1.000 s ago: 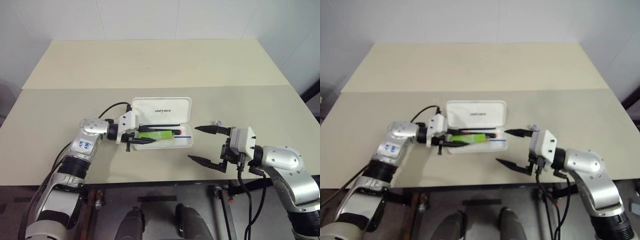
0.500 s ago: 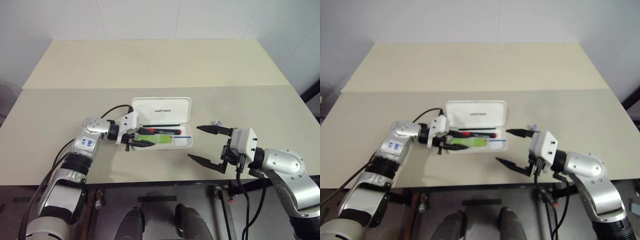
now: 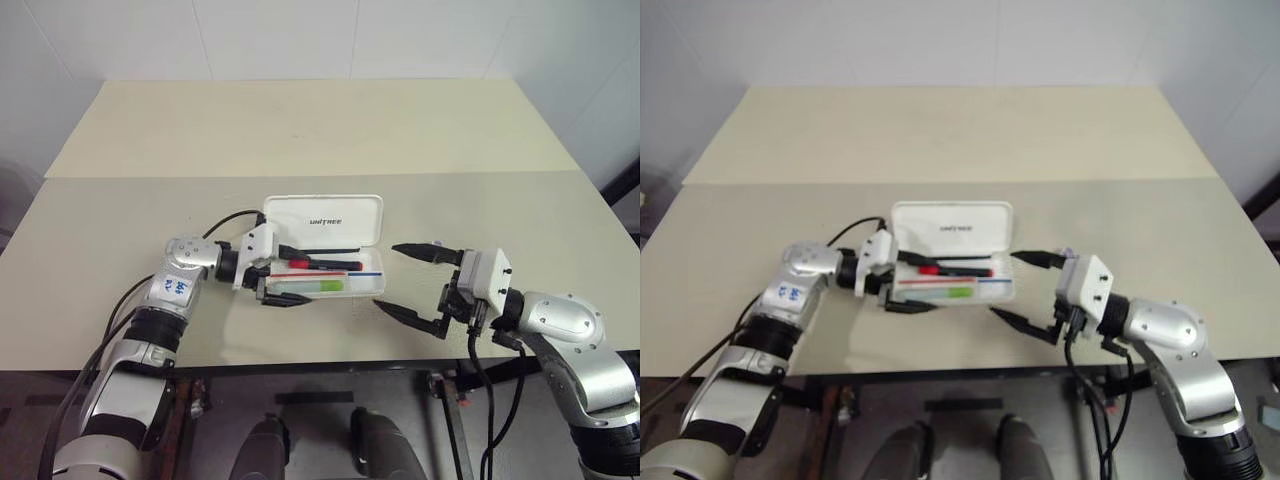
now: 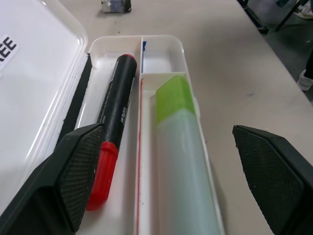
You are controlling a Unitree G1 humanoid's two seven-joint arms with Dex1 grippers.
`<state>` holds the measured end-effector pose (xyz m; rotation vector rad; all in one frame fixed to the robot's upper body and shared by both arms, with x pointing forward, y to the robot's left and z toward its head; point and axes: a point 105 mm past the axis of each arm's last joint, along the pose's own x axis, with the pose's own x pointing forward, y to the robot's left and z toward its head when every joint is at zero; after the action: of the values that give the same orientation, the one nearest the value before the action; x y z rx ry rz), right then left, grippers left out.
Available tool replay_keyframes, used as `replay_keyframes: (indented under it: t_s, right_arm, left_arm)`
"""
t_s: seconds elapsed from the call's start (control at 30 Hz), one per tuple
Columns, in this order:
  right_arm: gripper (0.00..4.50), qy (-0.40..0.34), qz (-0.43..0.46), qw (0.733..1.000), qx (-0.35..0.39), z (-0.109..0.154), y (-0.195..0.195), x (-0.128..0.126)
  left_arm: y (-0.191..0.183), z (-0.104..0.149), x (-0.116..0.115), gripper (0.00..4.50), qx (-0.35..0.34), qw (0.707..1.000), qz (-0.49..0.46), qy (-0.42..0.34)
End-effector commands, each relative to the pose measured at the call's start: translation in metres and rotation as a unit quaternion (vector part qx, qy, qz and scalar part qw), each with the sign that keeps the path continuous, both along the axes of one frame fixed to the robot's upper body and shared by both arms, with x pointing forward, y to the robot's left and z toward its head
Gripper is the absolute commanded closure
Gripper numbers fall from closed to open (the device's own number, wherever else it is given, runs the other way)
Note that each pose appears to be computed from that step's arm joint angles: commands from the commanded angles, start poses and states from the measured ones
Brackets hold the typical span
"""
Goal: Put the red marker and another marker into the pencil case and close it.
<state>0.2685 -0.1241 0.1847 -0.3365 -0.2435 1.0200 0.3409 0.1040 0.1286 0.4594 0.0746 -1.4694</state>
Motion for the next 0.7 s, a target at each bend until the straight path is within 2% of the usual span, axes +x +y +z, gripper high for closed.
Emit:
replay_keyframes:
  t_s: [0.03,0.17,0.3,0.43,0.53,0.7]
  right_arm:
    - [0.0,0.001,-0.082,0.995,0.059,0.01,-0.024,0.014]
    - [0.0,0.013,-0.134,0.988,0.075,0.004,-0.038,0.022]
    - [0.0,0.041,-0.291,0.951,0.091,-0.015,-0.08,0.045]
    - [0.0,0.068,-0.367,0.922,0.1,-0.03,-0.098,0.055]
    - [0.0,0.085,-0.396,0.908,0.11,-0.038,-0.103,0.06]
    - [0.0,0.104,-0.402,0.903,0.113,-0.047,-0.098,0.07]
  left_arm:
    - [-0.003,0.014,-0.005,0.02,-0.024,0.999,-0.021,-0.037]
    - [-0.003,0.017,-0.009,0.02,-0.031,0.998,-0.031,-0.043]
    - [-0.002,0.03,-0.017,0.02,-0.064,0.996,-0.05,-0.044]
    - [0.003,0.042,-0.024,0.02,-0.077,0.994,-0.06,-0.045]
    - [0.009,0.051,-0.027,0.02,-0.081,0.994,-0.058,-0.046]
    - [0.023,0.06,-0.03,0.02,-0.07,0.995,-0.046,-0.046]
